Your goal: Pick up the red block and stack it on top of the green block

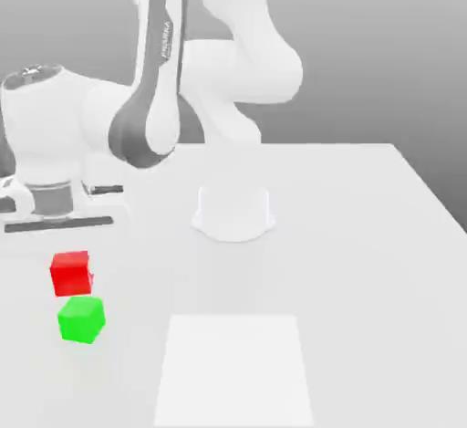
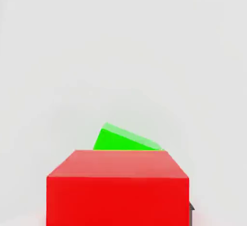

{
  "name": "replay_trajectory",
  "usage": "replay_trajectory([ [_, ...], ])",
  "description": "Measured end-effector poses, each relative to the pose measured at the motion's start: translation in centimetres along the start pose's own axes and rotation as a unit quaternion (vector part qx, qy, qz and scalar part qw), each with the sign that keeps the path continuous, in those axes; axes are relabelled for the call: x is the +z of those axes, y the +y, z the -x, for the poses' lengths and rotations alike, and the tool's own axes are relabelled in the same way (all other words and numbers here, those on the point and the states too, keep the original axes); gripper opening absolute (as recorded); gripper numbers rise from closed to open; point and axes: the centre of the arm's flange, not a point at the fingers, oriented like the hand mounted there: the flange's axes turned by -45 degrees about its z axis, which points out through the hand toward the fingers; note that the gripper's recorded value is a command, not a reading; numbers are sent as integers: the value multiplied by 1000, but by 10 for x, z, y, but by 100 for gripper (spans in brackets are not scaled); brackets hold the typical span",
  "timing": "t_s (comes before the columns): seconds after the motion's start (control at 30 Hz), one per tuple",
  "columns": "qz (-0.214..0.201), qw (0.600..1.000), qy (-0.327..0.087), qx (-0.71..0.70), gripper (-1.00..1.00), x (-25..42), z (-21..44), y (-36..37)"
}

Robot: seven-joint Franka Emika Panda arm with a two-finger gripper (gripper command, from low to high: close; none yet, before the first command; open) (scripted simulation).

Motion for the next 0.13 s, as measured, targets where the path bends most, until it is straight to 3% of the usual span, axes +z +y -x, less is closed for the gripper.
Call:
replay_trajectory([
  [0.03, 0, 1000, 0, 0, 100, 7, 1, 0],
  [0.13, 0, 1000, 0, 0, 100, 7, 1, 0],
])
